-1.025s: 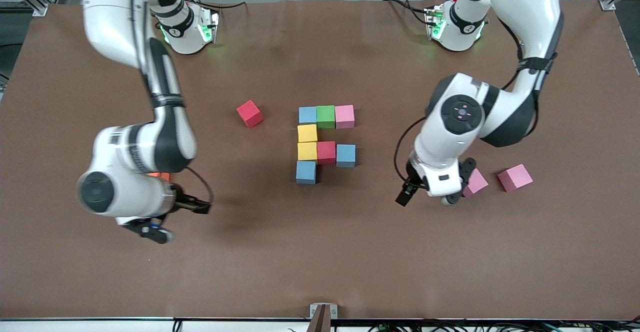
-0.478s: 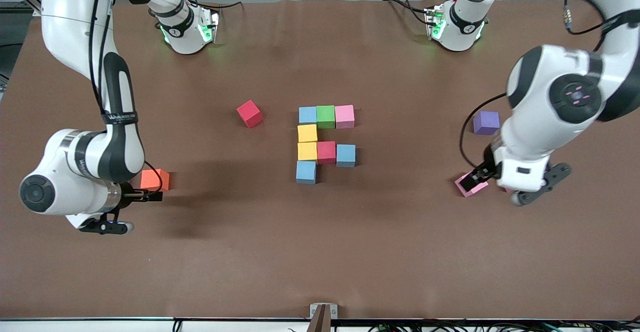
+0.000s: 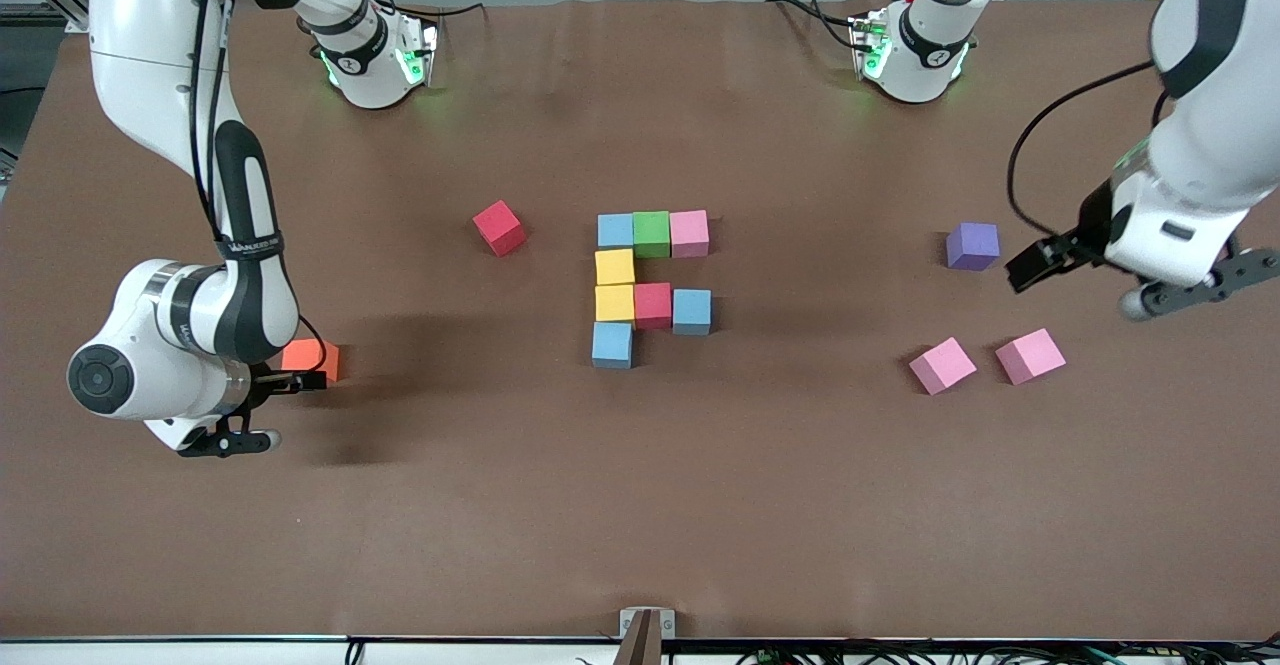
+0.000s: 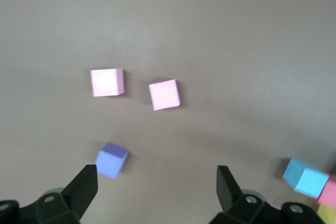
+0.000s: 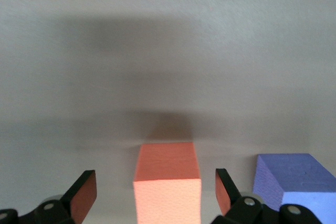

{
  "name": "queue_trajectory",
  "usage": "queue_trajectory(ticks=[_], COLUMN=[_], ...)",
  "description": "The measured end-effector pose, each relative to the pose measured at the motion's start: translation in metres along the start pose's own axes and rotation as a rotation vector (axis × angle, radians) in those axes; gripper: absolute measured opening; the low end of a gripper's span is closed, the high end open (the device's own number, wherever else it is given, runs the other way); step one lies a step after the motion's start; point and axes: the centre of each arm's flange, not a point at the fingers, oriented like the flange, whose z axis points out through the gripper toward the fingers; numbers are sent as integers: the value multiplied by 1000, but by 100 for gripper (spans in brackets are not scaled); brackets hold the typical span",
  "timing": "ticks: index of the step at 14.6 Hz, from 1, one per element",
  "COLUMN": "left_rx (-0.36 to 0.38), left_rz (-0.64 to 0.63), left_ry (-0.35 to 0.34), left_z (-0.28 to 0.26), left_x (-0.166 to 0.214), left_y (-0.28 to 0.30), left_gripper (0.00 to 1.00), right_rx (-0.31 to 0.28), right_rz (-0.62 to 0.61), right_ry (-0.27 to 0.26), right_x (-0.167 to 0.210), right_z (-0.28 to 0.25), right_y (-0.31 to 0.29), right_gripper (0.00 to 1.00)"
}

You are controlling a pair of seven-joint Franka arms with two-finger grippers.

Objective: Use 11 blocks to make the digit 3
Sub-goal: 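Reach the orange block with the right gripper while the left gripper reaches pink, then grasp the orange block with the right gripper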

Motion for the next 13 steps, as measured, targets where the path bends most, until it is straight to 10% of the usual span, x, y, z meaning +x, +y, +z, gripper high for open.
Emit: queue_trajectory(ticks=[13], left_rx=[7], left_rz=[68], left_ry=[-30], left_z=[7], left_x=[-28], left_y=[-35], left_gripper=[100], right_rx=[7], right_rz=[-29], right_ry=[-37], right_x=[-12], right_z=[28], right_y=[7], right_gripper=[100])
